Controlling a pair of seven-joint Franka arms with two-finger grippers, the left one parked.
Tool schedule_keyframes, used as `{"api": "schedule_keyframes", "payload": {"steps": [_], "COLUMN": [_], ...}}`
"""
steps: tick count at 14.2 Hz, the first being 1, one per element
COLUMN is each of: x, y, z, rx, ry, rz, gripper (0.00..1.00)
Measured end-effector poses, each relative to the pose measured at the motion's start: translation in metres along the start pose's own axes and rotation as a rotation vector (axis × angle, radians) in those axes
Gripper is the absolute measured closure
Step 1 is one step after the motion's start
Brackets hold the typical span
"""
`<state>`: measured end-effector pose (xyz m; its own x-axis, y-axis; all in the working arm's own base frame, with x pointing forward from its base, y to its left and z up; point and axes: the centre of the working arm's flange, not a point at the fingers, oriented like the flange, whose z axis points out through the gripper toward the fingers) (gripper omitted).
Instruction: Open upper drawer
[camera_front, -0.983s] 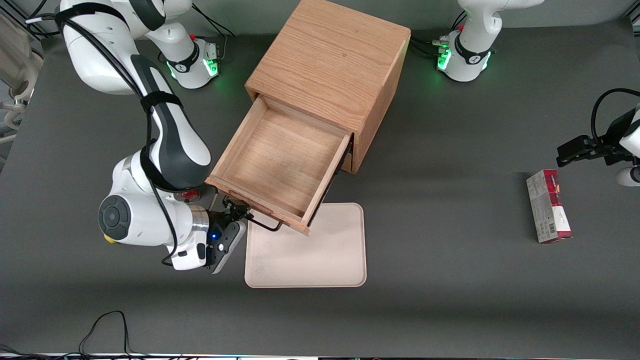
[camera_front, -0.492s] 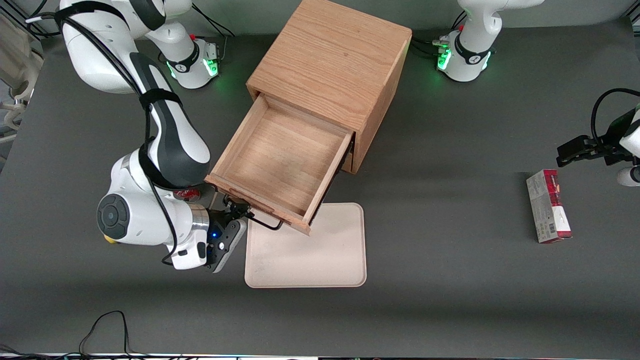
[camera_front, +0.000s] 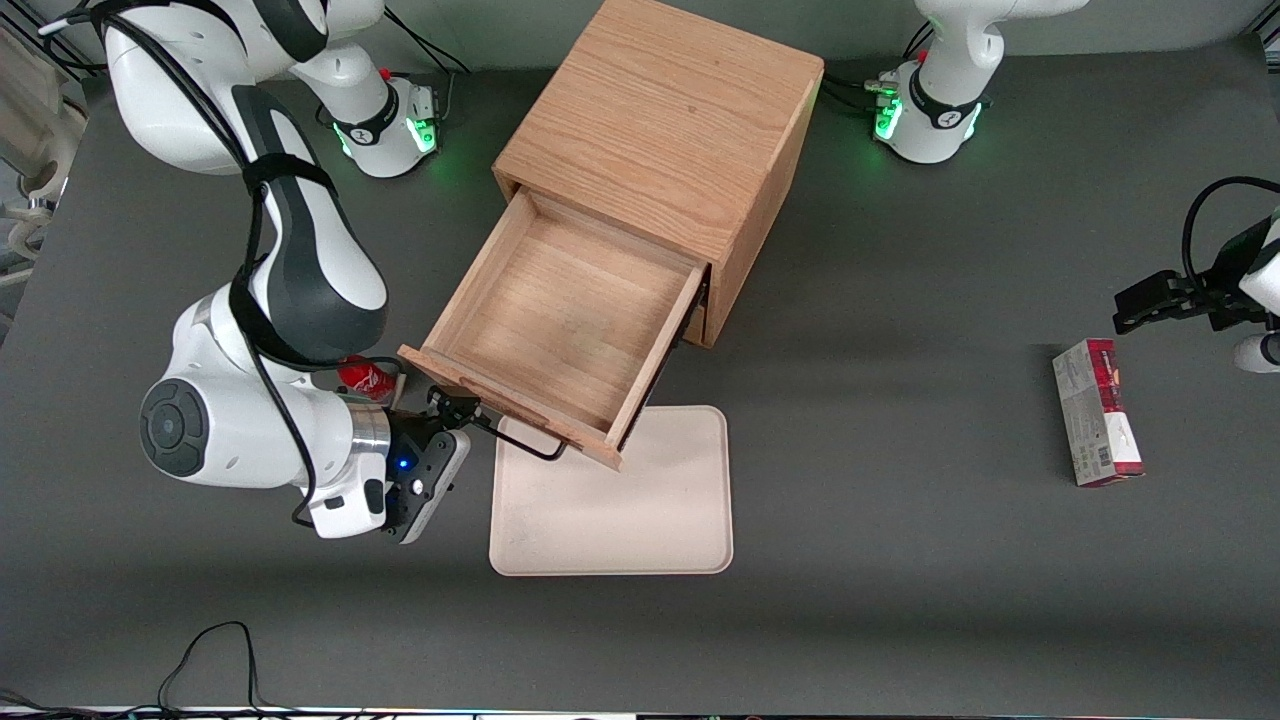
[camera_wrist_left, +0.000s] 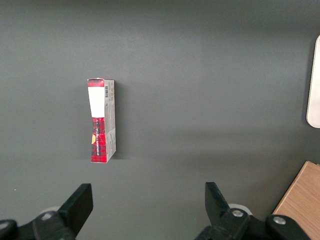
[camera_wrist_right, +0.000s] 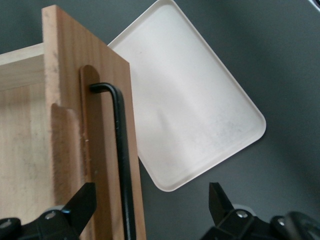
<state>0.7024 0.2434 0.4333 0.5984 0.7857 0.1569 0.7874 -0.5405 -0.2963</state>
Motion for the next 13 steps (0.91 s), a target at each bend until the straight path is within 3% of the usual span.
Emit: {"api": "schedule_keyframes", "payload": {"steps": [3, 5, 7, 8, 10, 13], "x": [-0.01, -0.026, -0.05, -0.062, -0.103, -0.183], "y": [-0.007, -0.018, -0.028, -0.035, -0.047, -0.042], "z": [-0.023, -0.048, -0.073, -0.082, -0.103, -0.138], "rx": [-0.023, -0.042, -0.095, -0.108, -0.121, -0.133], "ry": [-0.06, -0.139, -0.222, -0.244, -0.276, -0.271], "rz": [-0.009, -0.008, 0.009, 0.019, 0.066, 0.211], "gripper": [0.0, 0.0, 0.0, 0.0, 0.0, 0.0]}}
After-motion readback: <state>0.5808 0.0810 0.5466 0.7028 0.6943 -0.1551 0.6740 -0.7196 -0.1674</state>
